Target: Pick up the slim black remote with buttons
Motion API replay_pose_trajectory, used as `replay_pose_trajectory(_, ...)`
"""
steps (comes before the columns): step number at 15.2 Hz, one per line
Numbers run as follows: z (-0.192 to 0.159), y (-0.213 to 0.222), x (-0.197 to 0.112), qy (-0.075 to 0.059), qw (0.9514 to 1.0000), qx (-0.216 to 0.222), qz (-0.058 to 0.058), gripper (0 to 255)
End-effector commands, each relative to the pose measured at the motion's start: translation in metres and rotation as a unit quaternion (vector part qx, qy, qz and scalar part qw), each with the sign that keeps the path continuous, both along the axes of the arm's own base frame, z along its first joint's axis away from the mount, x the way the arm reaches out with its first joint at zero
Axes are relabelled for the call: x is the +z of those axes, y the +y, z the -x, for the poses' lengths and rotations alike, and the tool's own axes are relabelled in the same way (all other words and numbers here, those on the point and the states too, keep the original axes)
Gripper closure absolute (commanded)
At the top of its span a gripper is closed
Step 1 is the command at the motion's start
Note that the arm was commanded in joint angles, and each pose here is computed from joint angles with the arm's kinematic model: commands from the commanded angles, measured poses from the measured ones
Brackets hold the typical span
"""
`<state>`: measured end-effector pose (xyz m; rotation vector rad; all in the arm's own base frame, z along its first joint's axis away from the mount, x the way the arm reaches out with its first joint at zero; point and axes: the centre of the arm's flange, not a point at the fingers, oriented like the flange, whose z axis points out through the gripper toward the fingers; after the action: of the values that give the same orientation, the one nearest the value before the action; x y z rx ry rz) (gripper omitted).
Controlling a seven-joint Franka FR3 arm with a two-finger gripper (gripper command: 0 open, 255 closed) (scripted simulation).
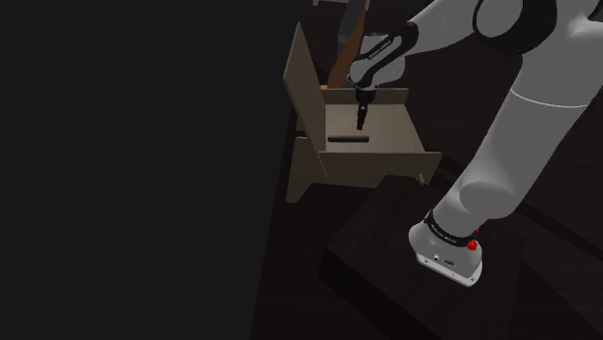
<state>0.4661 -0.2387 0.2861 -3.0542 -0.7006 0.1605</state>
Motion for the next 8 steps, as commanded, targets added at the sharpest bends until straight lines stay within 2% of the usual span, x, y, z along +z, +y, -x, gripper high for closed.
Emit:
replay_pose_trajectory(1, -0.012, -0.012, -0.022, 0.007, 0.9998, 0.017, -0.004, 0)
replay_pose_trajectory(5, -0.034, -0.034, -0.068, 0.021, 0.9986, 0.048, -0.012, 0)
replay_pose_trajectory(8, -0.038, -0.038, -0.085, 0.023, 0.9983, 0.053, -0.013, 0)
